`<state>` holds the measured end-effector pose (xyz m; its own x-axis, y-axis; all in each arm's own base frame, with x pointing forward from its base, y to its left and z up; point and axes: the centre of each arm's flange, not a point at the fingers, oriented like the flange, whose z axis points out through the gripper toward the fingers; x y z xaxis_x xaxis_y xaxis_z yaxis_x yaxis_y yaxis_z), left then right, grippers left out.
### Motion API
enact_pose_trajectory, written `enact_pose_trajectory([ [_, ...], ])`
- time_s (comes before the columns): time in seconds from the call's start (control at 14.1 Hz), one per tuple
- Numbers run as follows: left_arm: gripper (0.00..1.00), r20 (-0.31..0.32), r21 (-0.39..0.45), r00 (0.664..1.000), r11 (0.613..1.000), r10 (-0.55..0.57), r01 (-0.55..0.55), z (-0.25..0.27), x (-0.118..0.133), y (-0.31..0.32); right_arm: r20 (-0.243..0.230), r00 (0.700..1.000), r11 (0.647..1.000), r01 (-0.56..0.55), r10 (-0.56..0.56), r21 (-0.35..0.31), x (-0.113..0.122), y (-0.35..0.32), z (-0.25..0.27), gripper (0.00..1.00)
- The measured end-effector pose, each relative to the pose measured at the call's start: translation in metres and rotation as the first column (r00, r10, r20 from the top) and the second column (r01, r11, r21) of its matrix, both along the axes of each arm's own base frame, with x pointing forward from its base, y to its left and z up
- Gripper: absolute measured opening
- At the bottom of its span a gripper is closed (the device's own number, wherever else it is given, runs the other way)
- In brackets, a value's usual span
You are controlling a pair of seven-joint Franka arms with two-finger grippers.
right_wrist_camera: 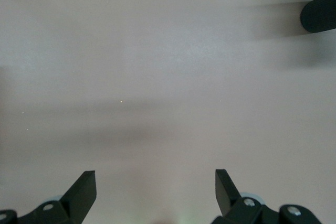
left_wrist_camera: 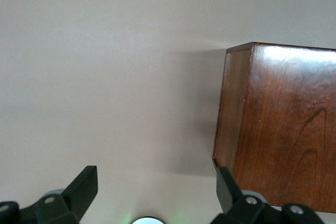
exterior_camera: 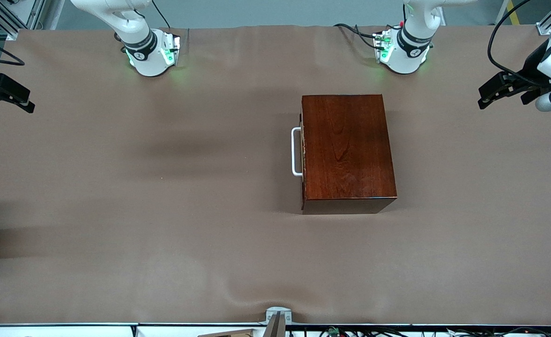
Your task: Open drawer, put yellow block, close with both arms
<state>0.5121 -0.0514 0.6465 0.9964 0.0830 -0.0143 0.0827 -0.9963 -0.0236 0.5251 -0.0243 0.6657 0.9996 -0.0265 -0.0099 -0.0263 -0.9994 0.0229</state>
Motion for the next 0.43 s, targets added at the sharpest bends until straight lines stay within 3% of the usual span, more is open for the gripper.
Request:
enact_pose_trajectory([
  [0.43, 1.0, -0.007, 0.001, 1.0, 1.0, 0.0, 0.0, -0.0006, -0.0007, 0.0001, -0.001, 1.0, 1.0, 0.002, -0.002, 0.0, 0.0, -0.001, -0.0002, 1.0],
])
